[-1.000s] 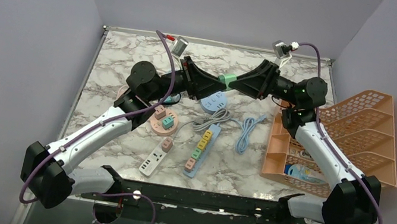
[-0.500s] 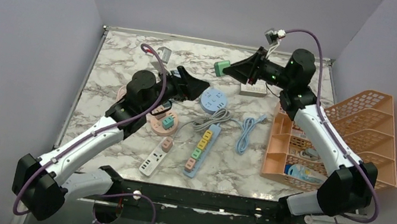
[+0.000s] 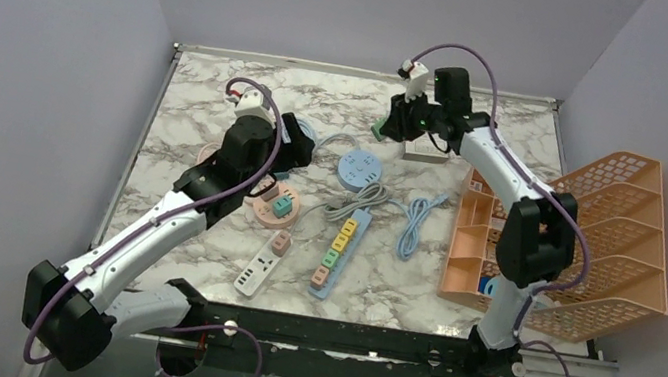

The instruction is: Insert the plug

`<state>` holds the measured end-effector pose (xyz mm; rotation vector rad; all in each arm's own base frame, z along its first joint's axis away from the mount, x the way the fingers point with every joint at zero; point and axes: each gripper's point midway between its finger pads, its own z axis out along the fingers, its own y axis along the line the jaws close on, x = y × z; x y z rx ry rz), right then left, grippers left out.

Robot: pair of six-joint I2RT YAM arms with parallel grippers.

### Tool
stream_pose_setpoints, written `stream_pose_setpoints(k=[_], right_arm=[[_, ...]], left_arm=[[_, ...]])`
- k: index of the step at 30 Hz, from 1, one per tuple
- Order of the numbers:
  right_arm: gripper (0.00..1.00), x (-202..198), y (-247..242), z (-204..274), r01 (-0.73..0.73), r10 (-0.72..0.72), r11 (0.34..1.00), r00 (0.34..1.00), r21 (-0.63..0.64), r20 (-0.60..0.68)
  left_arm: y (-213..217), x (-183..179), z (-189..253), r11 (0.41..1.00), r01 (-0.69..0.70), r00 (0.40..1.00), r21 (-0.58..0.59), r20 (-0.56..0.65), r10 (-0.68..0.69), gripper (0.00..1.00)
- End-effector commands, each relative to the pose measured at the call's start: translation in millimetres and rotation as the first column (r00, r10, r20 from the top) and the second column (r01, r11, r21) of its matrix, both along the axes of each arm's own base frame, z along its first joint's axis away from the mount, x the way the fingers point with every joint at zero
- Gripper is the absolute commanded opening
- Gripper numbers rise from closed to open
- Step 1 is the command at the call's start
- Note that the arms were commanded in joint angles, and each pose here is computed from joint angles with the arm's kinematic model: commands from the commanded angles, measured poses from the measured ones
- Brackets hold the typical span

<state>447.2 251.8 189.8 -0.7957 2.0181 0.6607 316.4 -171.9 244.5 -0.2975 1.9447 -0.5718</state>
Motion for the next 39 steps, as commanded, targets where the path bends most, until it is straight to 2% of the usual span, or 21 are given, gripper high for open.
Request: stream_pose_setpoints(k=[1, 10, 23, 27, 39], right_arm=[[0.01, 17, -7, -37, 0.023, -0.035, 0.98, 0.998, -0.196, -0.058], [0.01, 23, 19, -71, -0.017, -0.009, 0.949, 0.997, -0.314, -0.08], [0.01, 14, 6, -89, 0.013, -0.056, 0.889, 0.995, -0.457, -0.081], [0.01, 16, 11, -91, -0.007, -0.029, 0.892, 0.997, -0.453, -0.073], [0.01, -8, 18, -110, -0.102, 0.028, 0.895, 0.984, -0.433, -0.174]], left_arm=[[10, 12, 3, 0.997, -0.018, 1.0, 0.08, -0.002, 0.018, 0.77], [11, 27, -13, 1.0, 0.016, 0.997, 0.018, -0.07, -0.014, 0.77], [23, 31, -30, 0.999, 0.012, 0.992, -0.04, -0.124, -0.017, 0.77], [22, 32, -31, 0.998, 0.028, 0.991, -0.049, -0.132, -0.034, 0.77], [28, 22, -29, 0.999, 0.042, 0.992, -0.031, -0.119, -0.045, 0.77]])
